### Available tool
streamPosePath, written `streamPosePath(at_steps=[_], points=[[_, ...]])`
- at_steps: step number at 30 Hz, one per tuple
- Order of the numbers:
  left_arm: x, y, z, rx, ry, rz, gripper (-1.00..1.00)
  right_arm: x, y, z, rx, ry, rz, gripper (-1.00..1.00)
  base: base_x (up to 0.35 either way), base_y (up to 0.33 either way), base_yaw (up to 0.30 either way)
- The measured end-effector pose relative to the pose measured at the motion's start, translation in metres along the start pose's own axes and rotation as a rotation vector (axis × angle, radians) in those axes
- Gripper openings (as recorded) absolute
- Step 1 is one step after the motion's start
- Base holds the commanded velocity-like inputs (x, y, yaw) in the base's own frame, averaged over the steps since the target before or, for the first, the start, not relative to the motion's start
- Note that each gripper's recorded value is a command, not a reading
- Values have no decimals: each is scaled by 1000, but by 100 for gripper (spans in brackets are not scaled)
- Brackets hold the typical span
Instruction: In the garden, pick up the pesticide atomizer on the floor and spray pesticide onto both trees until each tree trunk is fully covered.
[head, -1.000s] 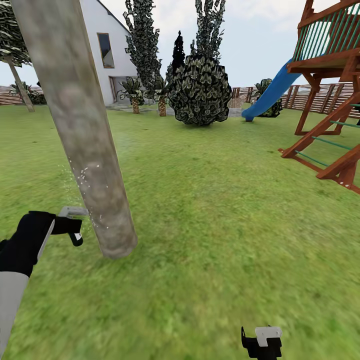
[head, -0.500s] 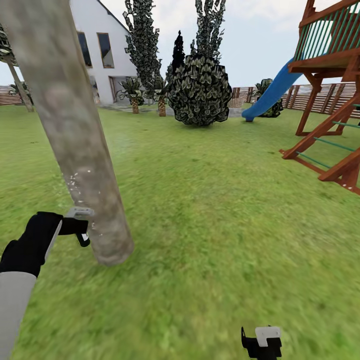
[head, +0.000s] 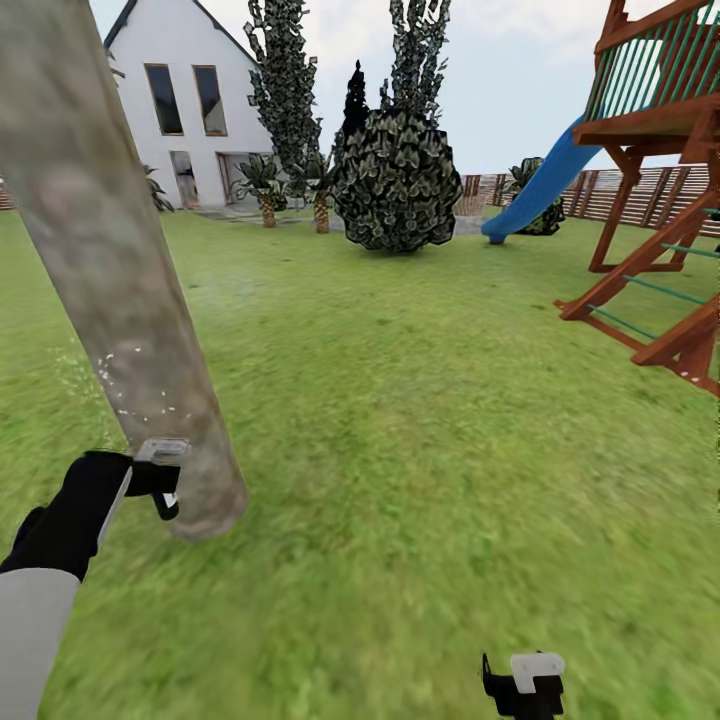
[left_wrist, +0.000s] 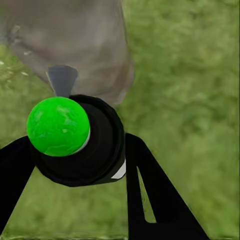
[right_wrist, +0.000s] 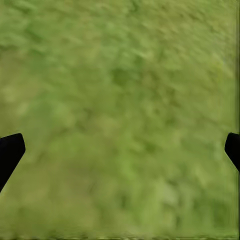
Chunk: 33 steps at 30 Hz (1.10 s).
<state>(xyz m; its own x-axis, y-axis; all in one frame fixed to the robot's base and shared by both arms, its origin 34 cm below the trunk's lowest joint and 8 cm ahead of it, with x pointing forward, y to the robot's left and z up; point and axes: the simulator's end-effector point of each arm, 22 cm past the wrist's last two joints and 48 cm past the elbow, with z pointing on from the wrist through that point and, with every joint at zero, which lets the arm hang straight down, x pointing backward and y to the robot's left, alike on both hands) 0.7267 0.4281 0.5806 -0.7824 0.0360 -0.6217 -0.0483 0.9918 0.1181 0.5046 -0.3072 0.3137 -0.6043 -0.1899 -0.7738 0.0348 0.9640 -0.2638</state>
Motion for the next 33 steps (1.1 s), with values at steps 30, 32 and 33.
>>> streamPosePath(at_steps=[30, 32, 33], points=[[95, 18, 38, -151, -20, -135, -100, -1, 0, 0, 1, -1, 0, 100, 65, -82, 149], [100, 19, 39, -149, -19, -155, -100, -1, 0, 0, 2, -2, 1, 100, 228, -165, 14], [101, 14, 40, -140, -18, -163, -100, -1, -1, 0, 3, -2, 1, 100, 201, -207, 1]])
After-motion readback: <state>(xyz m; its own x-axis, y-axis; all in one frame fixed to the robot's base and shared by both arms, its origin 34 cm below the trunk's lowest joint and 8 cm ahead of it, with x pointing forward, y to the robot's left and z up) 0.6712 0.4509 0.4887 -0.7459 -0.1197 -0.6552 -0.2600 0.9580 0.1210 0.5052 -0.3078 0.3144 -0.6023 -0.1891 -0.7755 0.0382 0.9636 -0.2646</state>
